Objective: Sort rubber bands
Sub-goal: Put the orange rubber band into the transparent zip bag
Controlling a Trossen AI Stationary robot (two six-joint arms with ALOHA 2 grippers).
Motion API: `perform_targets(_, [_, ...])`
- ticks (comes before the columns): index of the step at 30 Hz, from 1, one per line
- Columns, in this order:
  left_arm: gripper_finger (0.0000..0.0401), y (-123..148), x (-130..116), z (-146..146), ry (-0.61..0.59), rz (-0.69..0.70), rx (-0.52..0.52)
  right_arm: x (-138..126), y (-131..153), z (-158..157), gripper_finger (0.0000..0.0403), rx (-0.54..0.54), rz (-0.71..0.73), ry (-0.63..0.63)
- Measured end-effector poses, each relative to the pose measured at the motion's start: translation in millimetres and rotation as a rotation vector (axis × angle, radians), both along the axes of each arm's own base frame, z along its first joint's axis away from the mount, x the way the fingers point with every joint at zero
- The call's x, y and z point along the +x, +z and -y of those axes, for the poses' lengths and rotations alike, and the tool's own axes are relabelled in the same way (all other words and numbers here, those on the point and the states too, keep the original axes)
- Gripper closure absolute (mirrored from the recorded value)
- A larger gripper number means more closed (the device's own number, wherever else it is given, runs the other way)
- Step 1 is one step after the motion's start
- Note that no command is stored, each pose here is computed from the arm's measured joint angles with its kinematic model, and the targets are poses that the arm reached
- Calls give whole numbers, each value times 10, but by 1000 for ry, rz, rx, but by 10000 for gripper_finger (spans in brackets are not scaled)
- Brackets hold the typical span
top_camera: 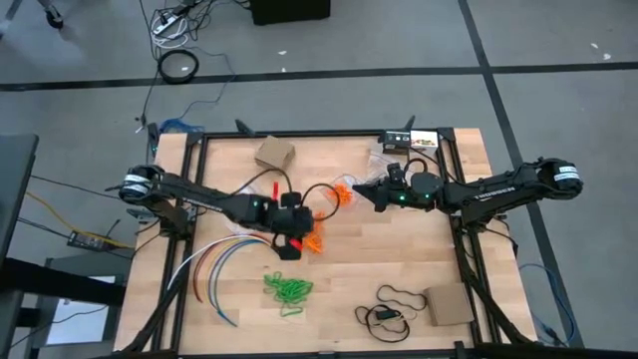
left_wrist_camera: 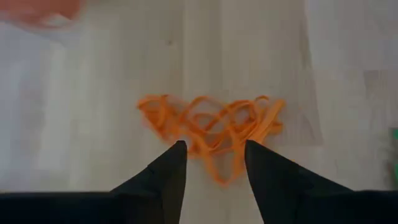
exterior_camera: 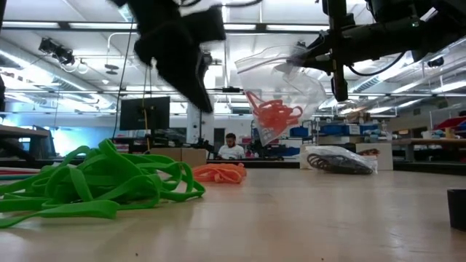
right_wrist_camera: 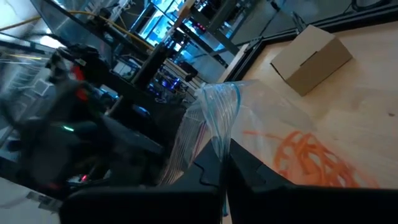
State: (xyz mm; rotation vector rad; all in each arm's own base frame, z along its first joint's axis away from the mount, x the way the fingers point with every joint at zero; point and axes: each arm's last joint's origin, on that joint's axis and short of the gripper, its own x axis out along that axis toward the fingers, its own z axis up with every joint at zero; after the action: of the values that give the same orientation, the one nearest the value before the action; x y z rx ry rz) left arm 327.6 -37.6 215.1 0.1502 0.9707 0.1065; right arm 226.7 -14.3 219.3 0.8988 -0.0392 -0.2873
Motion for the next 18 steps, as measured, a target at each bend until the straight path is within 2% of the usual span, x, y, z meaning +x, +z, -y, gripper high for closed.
perform_targets(5, [250, -375, -108, 8, -32, 61, -66, 1, 0, -14, 402, 1, 0, 10])
perform_targets(12, [285, -592, -147, -15, -64, 164, -156, 1, -1, -14, 402, 1, -1, 12])
perform_targets(18, [303, -864, -99, -6, -63, 106, -154, 1, -1, -16, 400, 7, 1, 12])
